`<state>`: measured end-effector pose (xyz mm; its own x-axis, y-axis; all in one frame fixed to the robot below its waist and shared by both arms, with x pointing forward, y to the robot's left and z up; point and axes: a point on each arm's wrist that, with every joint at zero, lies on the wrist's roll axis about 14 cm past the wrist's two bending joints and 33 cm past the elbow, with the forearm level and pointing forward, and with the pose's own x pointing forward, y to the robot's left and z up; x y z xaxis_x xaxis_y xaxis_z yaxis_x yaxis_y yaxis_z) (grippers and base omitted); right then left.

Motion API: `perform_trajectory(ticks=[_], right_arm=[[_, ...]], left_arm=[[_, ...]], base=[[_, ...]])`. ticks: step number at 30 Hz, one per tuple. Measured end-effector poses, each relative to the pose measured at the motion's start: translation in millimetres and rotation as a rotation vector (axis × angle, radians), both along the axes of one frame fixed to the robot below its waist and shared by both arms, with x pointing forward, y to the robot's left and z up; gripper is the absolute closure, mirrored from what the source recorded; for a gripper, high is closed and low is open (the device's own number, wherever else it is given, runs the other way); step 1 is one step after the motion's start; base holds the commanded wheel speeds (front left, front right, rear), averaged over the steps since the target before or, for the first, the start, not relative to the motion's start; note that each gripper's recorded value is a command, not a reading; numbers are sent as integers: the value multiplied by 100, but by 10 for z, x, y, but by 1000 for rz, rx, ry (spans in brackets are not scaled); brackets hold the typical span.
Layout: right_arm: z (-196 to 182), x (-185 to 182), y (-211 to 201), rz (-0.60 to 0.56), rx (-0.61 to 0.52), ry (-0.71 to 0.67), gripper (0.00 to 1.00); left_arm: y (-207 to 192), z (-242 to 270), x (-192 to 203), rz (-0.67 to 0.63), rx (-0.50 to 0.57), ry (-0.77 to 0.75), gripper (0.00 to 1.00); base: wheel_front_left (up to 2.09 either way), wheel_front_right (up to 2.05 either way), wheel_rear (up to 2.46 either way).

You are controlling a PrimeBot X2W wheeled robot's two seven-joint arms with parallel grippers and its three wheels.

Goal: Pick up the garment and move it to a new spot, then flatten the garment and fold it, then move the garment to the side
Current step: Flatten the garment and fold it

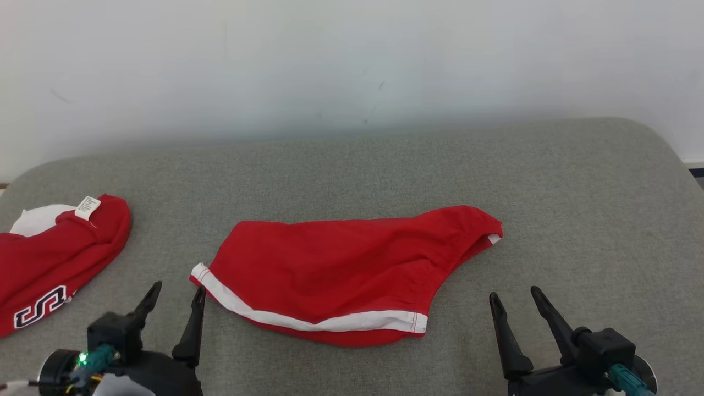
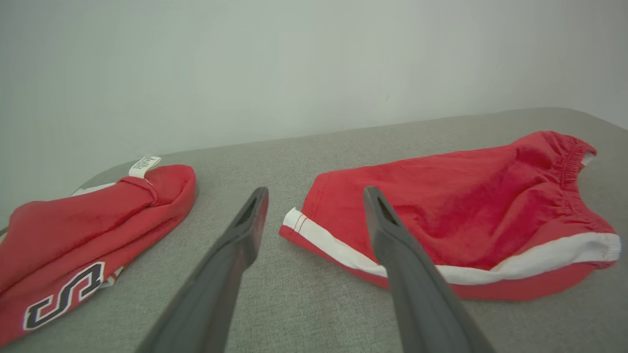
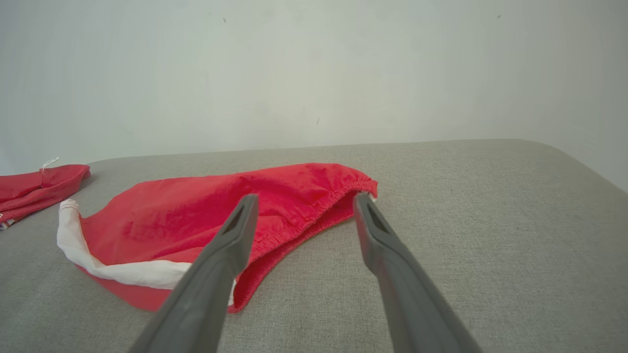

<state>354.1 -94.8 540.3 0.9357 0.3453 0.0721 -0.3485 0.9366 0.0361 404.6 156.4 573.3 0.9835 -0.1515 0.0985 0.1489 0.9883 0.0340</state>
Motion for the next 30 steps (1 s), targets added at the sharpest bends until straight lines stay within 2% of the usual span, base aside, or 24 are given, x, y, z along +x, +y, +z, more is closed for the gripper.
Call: perform_trajectory(ticks=[7, 13, 23, 24, 25, 26, 27, 30], right_arm=[[-98, 129, 68, 22, 18, 19, 0], [-245, 254, 85, 26, 31, 51, 0], [-497, 387, -7, -6, 46, 101, 0], [-516, 395, -12, -7, 45, 105, 0], [-543, 401, -13, -8, 44, 113, 0], [-560, 408, -11, -7, 43, 117, 0], [-562, 422, 0, -3, 42, 117, 0], [-551, 447, 45, 13, 45, 113, 0]], left_arm=[[-4, -263, 450, -56, -58, 154, 0], [-14, -636, 756, -87, -43, 292, 0], [-28, -1153, 980, -89, -44, 423, 0], [-33, -1165, 999, -89, -49, 420, 9], [-35, -1177, 1016, -89, -49, 421, 60], [-39, -1190, 1026, -90, -49, 424, 88], [-48, -1198, 1030, -92, -51, 425, 100], [-70, -1177, 1024, -97, -54, 418, 100]], base=[[0, 0, 0], [0, 0, 0], [0, 0, 0], [0, 0, 0], [0, 0, 0], [0, 0, 0], [0, 0, 0], [0, 0, 0]])
